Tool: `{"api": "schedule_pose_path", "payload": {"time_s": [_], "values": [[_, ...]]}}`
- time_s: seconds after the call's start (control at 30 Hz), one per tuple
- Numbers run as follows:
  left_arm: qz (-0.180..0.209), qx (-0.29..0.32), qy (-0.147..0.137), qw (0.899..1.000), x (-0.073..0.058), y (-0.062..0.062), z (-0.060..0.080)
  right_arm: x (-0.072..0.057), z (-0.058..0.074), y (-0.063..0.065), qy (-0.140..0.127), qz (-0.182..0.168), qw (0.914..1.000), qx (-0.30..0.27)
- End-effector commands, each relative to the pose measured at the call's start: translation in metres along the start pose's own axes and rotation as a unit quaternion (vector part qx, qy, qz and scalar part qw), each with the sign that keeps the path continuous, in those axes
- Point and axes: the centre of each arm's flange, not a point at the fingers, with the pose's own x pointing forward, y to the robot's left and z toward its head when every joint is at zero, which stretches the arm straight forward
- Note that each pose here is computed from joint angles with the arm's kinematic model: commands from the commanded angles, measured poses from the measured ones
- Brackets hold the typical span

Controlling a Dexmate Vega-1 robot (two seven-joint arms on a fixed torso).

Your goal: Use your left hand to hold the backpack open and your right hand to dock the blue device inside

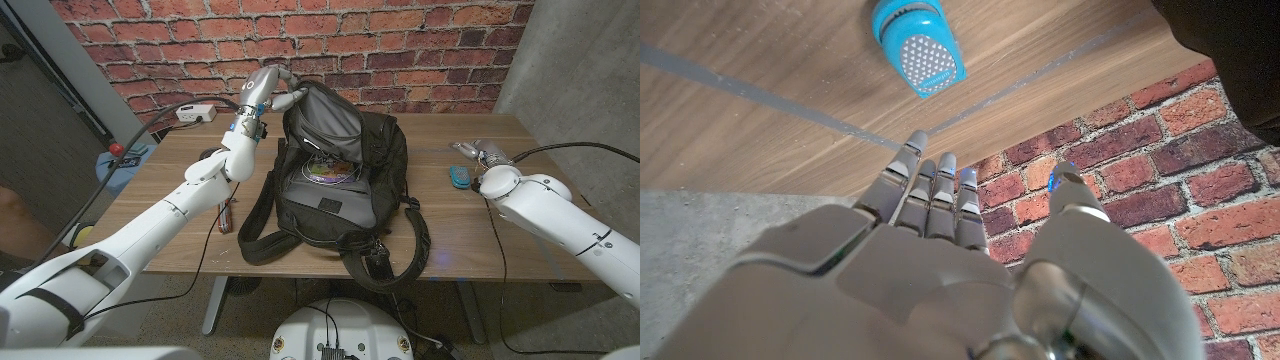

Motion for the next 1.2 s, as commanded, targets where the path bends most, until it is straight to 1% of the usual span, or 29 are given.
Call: {"api": "schedule_pose_path", "payload": {"time_s": [0.03, 0.33, 0.4, 0.5, 0.67, 0.93, 1.07, 1.13, 1.2], "values": [[-0.002, -0.009, 0.004, 1.000, -0.001, 0.000, -0.002, -0.003, 0.012, 0.003, 0.034, 0.003, 0.9991, -0.027], [-0.007, -0.016, 0.000, 1.000, 0.000, -0.002, -0.005, 0.000, 0.023, 0.005, 0.052, 0.009, 0.9975, -0.046], [-0.008, -0.014, -0.006, 1.000, 0.001, -0.003, -0.005, 0.001, 0.027, 0.005, 0.055, 0.010, 0.9971, -0.051], [-0.008, -0.006, -0.021, 1.000, -0.001, -0.005, -0.002, 0.001, 0.030, 0.005, 0.057, 0.011, 0.9969, -0.053], [-0.015, -0.015, -0.024, 0.999, -0.003, -0.009, -0.001, 0.002, 0.033, 0.006, 0.063, 0.012, 0.9962, -0.059], [-0.023, -0.028, -0.027, 0.999, -0.007, -0.011, 0.001, -0.001, 0.035, 0.007, 0.070, 0.011, 0.9957, -0.059], [-0.037, -0.043, -0.040, 0.998, -0.008, -0.012, 0.002, -0.002, 0.034, 0.007, 0.075, 0.009, 0.9953, -0.061], [-0.039, -0.043, -0.043, 0.997, -0.010, -0.012, 0.003, -0.003, 0.034, 0.008, 0.078, 0.004, 0.9945, -0.070], [-0.041, -0.046, -0.044, 0.997, -0.011, -0.013, 0.005, -0.004, 0.033, 0.008, 0.079, 0.006, 0.9944, -0.070]]}}
